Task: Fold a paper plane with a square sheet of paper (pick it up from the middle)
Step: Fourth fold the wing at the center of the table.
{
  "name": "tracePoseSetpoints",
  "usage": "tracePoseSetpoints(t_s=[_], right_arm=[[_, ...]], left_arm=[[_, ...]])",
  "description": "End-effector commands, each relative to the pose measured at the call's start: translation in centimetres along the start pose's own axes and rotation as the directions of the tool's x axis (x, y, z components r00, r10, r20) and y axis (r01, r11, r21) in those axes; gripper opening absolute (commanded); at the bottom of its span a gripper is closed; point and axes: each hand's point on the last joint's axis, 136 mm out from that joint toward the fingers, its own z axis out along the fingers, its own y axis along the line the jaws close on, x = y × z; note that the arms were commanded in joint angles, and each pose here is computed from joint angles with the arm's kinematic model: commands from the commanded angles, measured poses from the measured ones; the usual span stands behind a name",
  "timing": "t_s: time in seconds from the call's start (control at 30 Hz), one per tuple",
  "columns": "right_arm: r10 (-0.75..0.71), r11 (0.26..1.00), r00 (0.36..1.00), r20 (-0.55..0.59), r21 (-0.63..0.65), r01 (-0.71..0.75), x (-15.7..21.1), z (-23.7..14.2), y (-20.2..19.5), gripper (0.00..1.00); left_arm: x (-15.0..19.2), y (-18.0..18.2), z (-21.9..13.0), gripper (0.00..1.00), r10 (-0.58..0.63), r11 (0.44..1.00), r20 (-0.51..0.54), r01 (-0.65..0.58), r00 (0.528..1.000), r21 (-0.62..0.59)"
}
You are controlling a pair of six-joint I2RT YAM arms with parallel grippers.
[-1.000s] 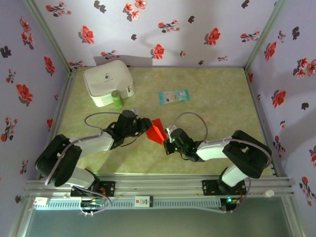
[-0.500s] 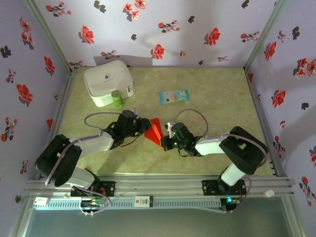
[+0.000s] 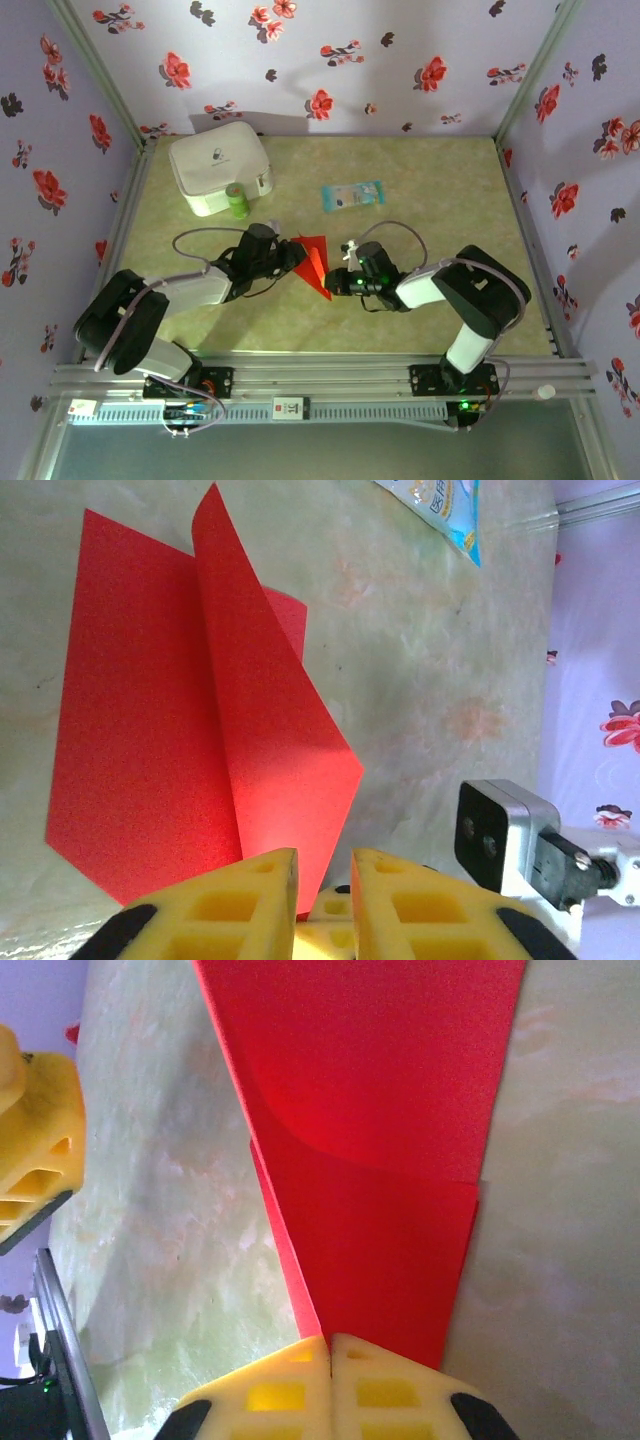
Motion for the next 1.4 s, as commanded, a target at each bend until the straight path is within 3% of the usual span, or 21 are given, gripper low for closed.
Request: tracePoseSetpoints(t_s=[0.0, 0.67, 1.1, 1.37], right_arm=[[0.055, 0.996, 0.998, -0.015, -0.068, -0.056, 0.1, 0.0, 0.6, 0.01], [0.151, 0.987, 0.989, 0.003, -0.061, -0.15, 0.3, -0.8, -1.3, 0.0], [0.196, 0.978, 0.98, -0.016, -0.069, -0.197, 0.5, -0.7, -2.0, 0.0], [0.22, 0.969, 0.975, -0.022, -0.106, -0.222, 0.3, -0.7, -1.9, 0.0]], left_arm=[[-0.2, 0.0, 0.4, 0.2, 0.024, 1.0, -0.011, -0.024, 1.0, 0.002], [0.6, -1.0, 2.2, 0.11, 0.068, 0.996, -0.083, -0.063, 0.994, 0.055], [1.4, -1.5, 4.9, 0.09, 0.103, 0.992, -0.148, -0.09, 0.984, 0.09], [1.1, -1.3, 4.7, 0.11, 0.101, 0.992, -0.124, -0.09, 0.987, 0.094]])
